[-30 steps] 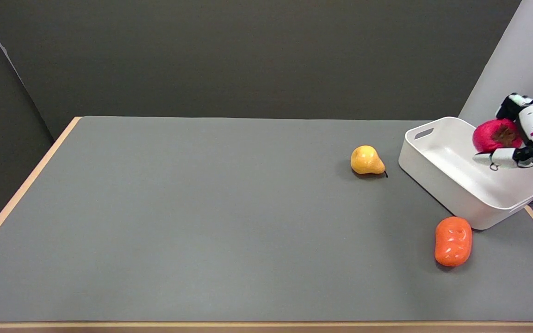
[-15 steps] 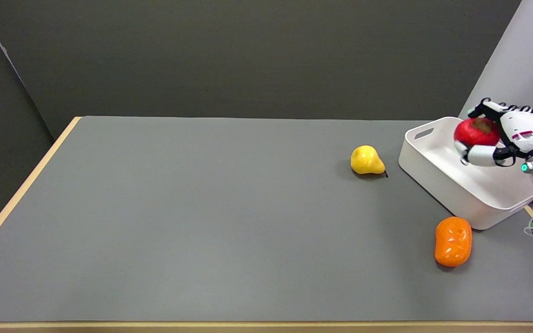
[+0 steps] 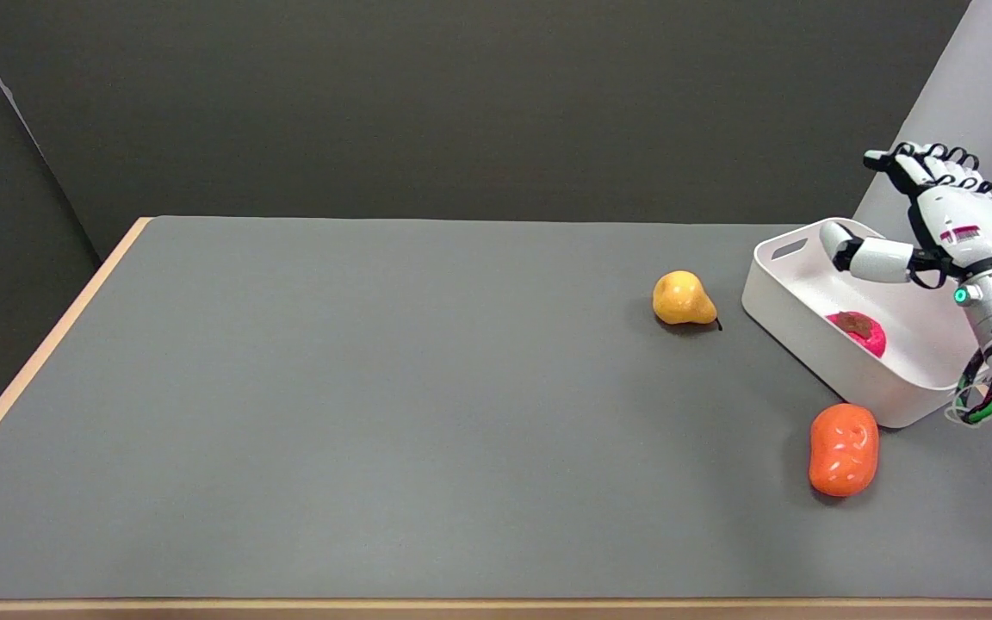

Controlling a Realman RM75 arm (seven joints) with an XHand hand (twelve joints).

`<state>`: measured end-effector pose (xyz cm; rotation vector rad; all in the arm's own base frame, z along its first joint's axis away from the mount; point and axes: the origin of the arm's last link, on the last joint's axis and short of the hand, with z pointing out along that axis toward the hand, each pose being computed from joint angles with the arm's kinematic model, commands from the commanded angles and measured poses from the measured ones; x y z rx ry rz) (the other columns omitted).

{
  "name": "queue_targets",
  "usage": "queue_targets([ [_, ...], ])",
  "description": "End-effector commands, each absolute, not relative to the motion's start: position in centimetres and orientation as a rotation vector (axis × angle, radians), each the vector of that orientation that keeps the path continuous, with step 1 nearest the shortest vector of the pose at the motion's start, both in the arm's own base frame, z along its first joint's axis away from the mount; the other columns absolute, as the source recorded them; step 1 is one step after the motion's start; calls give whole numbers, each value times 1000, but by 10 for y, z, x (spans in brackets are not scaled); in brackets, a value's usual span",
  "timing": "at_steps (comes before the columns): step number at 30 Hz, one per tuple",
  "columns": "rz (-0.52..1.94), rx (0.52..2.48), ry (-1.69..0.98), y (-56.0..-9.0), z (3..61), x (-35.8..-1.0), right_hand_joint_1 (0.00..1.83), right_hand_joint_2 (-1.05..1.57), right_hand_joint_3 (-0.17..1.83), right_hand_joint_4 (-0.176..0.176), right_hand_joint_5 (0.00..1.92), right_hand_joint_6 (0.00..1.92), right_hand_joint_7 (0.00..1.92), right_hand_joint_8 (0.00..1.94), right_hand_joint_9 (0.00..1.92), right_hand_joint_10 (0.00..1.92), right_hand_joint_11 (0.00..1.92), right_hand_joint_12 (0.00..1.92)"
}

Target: Place tomato into white box.

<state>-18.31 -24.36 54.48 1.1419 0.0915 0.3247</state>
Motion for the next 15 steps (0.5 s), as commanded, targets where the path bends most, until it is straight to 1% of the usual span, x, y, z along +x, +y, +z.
queue_targets([
  [1, 630, 1258, 168, -257, 508, -147, 281, 568, 911, 107, 114, 419, 37, 144, -1, 91, -1, 309],
  [6, 715, 1388, 227, -279, 473, -112, 201, 556, 915, 106, 78, 383, 32, 123, -1, 94, -1, 307],
  [8, 729, 1431, 224, -286, 460, -105, 177, 585, 864, 105, 91, 351, 3, 194, -1, 67, -1, 277],
  [9, 733, 1454, 215, -289, 452, -103, 168, 605, 906, 100, 86, 358, 25, 143, -1, 46, -1, 220],
  [10, 737, 1467, 206, -291, 448, -103, 161, 632, 991, 92, 75, 378, 68, 38, -1, 19, -1, 133],
  [12, 754, 1492, 164, -295, 437, -107, 157, 643, 1005, 88, 77, 385, 76, 46, -1, 55, -1, 83],
  [15, 779, 1508, 132, -296, 427, -112, 225, 645, 1009, 75, 85, 393, 81, 31, -1, 27, -1, -1],
])
